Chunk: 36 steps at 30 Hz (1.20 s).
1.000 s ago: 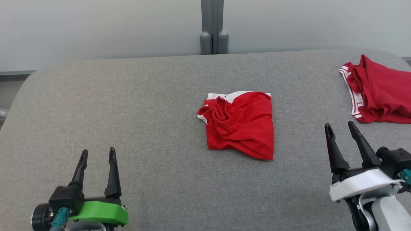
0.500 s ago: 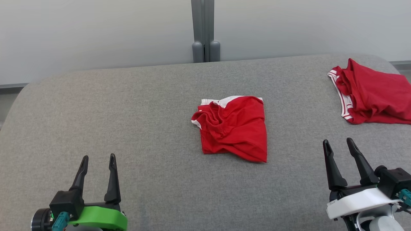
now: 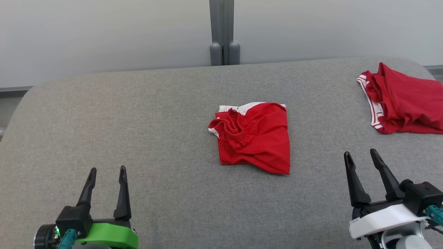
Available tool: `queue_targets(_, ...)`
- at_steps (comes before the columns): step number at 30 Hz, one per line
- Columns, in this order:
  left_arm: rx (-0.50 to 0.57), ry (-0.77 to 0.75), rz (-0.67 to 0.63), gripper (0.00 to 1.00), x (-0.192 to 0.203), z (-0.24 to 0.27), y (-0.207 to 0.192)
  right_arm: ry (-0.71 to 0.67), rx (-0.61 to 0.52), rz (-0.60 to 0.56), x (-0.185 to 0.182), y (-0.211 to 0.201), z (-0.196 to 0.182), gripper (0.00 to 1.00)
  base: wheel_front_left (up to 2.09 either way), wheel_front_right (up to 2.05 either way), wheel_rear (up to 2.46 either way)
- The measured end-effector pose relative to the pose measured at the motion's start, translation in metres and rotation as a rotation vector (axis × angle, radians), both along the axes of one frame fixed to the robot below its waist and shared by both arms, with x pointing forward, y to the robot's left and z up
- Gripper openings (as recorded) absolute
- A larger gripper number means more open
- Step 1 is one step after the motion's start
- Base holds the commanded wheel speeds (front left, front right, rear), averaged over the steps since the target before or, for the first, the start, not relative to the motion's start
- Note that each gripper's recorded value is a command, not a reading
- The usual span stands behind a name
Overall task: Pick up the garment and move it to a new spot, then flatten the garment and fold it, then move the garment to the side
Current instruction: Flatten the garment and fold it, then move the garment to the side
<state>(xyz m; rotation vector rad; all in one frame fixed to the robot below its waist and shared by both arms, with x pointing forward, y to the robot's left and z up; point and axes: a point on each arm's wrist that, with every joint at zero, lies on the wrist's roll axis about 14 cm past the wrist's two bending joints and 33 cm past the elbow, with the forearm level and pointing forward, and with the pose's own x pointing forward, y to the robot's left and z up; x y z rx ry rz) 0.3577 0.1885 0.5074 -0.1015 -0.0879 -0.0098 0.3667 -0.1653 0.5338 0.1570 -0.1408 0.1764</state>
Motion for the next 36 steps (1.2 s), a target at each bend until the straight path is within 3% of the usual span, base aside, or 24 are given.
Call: queue_targets(36,0.004,0.004,0.028,1.00,-0.001,-0.001,0.009,0.051,0.017,0.000,0.004,0.008,-0.014,1.00,0.00,0.00,0.00)
